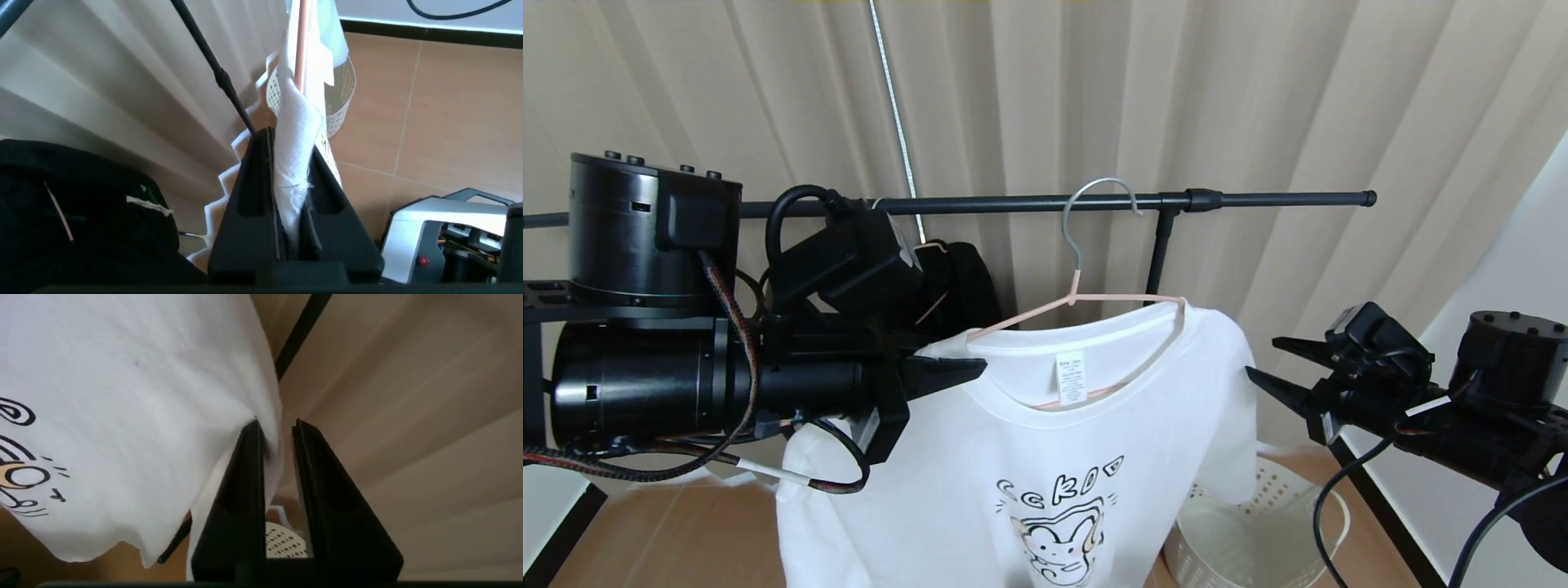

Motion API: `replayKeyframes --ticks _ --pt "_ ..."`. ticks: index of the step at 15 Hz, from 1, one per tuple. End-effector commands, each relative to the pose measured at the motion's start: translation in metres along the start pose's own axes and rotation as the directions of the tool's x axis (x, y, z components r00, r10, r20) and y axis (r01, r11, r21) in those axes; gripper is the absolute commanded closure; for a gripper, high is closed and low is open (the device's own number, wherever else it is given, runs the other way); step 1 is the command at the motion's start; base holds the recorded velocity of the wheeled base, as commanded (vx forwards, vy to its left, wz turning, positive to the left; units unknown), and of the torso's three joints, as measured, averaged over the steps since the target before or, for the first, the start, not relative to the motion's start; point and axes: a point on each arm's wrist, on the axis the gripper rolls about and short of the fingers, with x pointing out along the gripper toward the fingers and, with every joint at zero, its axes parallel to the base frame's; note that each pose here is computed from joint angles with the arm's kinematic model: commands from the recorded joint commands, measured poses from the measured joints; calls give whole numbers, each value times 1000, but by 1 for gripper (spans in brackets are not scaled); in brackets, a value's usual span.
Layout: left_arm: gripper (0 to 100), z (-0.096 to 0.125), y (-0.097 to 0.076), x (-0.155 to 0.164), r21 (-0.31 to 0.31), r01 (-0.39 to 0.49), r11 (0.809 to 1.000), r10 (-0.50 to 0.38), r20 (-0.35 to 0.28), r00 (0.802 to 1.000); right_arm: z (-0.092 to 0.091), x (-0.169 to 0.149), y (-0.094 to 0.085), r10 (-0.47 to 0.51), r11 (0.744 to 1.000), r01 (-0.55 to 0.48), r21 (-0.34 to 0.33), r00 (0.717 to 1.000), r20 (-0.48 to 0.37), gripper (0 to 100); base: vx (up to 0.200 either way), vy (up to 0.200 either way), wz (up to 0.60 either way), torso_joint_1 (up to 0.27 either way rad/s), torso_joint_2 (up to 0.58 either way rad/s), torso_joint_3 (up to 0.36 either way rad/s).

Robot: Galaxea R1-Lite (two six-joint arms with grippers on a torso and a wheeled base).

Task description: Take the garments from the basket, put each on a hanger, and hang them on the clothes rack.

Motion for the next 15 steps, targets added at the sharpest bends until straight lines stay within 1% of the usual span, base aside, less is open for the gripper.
replayKeyframes --ticks 1,2,4,5,6,7,9,10,11,12,13,14,15 --pt "100 -6 5 -1 -21 -33 999 33 -26 999 9 -6 -1 -16 1000 17 -17 999 42 0 0 0 0 0 0 0" --pt "100 -9 8 -2 -28 -43 999 42 -35 999 10 -6 -1 -19 1000 20 -21 998 52 0 0 0 0 0 0 0" --pt "100 -20 19 -5 -66 -88 994 83 -70 994 16 -8 0 -25 999 28 -34 996 87 0 0 0 0 0 0 0" --pt "100 -26 23 -4 -112 -107 988 97 -92 991 17 -8 2 -19 999 23 -38 995 96 0 0 0 0 0 0 0" --pt "100 -29 27 -3 -142 -120 982 106 -102 989 17 -8 2 -20 999 24 -38 995 95 0 0 0 0 0 0 0" --pt "100 -35 34 -1 -184 -140 973 119 -120 986 17 -7 2 -21 999 25 -39 995 93 0 0 0 0 0 0 0" --pt "100 -42 42 6 -210 -182 961 157 -131 979 16 -7 2 -21 999 25 -38 996 90 0 0 0 0 0 0 0" --pt "100 -46 47 12 -214 -216 953 188 -143 972 17 -7 2 -22 999 25 -38 996 91 0 0 0 0 0 0 0" --pt "100 -49 52 20 -225 -261 939 230 -156 961 16 -7 2 -21 999 25 -38 996 90 0 0 0 0 0 0 0" --pt "100 -49 54 23 -232 -277 932 245 -157 957 16 -7 2 -20 999 23 -37 996 88 0 0 0 0 0 0 0" --pt "100 -52 58 33 -275 -346 897 304 -183 935 15 -6 3 -19 999 22 -36 996 85 0 0 0 0 0 0 0" --pt "100 -53 59 38 -292 -371 882 323 -201 925 15 -6 3 -19 999 22 -36 996 85 0 0 0 0 0 0 0" --pt "100 -52 60 48 -323 -403 856 344 -224 912 15 -6 3 -19 999 22 -36 996 85 0 0 0 0 0 0 0"
